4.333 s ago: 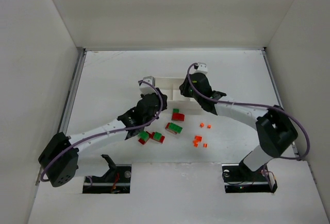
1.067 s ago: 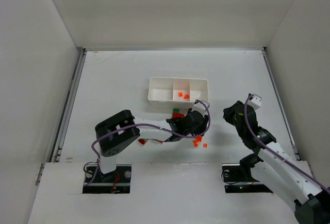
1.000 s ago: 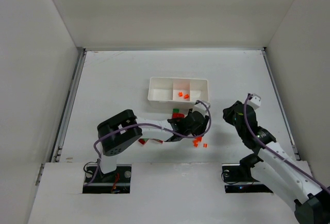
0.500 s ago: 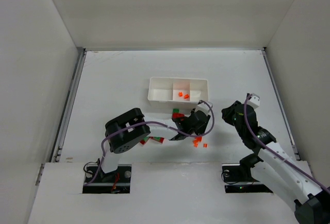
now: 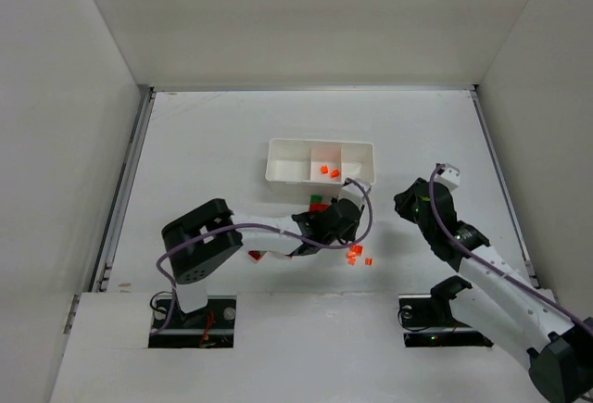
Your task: Sort the legos into containers by color
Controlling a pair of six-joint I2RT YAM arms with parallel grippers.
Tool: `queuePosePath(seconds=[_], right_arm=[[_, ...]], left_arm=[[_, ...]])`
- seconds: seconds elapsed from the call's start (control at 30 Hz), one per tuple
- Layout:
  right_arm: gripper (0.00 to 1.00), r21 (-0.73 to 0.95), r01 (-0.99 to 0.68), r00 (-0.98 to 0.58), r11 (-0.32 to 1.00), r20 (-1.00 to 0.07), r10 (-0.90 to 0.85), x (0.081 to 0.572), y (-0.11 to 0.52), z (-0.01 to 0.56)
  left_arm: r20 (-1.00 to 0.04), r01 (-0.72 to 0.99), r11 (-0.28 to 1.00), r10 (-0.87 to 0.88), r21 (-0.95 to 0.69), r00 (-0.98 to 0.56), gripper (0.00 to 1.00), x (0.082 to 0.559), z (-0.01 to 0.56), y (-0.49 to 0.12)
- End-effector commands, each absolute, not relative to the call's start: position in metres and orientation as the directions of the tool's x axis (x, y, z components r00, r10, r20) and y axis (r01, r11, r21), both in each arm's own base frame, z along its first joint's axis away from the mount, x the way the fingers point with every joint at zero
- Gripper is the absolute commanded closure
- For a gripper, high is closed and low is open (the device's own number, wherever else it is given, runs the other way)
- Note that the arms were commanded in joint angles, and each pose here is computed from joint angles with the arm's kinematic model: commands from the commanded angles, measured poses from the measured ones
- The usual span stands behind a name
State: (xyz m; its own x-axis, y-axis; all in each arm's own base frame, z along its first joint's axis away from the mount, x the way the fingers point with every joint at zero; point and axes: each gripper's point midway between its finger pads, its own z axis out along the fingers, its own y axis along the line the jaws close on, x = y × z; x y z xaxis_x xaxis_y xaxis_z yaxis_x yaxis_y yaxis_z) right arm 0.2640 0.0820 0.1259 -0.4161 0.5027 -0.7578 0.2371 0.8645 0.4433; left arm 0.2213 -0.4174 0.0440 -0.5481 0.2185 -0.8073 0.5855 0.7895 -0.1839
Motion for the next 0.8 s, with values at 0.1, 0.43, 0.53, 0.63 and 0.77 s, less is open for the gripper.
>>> queuePosePath(seconds=[0.1, 0.43, 0.53, 0.63, 0.77], right_arm=[[0.78, 0.499, 0.05, -0.359, 0.865, -0.799, 0.482, 0.301, 0.136, 0.194], [0.79, 0.469, -0.09, -0.42, 0.879, -0.818, 0.393, 0.363, 0.229, 0.203], [0.79, 0.471, -0.106, -0.435, 0.876, -0.814, 0.385, 0.38, 0.247, 0.2], [0.79, 0.466, -0.117, -0.457, 0.877, -0.809, 0.369, 0.394, 0.262, 0.193], [0.71, 0.446, -0.101, -0.486, 0.889, -0.802, 0.347, 0.407, 0.271, 0.174]], left_arm=[[-0.877, 0.522, 0.788, -0.045, -0.326, -0.479, 0.82, 0.236, 0.143, -0.385], [-0.868, 0.349, 0.835, -0.267, -0.425, -0.419, 0.8, 0.267, 0.184, -0.292], [-0.863, 0.319, 0.842, -0.288, -0.434, -0.414, 0.8, 0.276, 0.187, -0.279], [-0.861, 0.314, 0.838, -0.305, -0.445, -0.407, 0.79, 0.283, 0.191, -0.276], [-0.857, 0.312, 0.835, -0.313, -0.453, -0.409, 0.79, 0.294, 0.195, -0.281]])
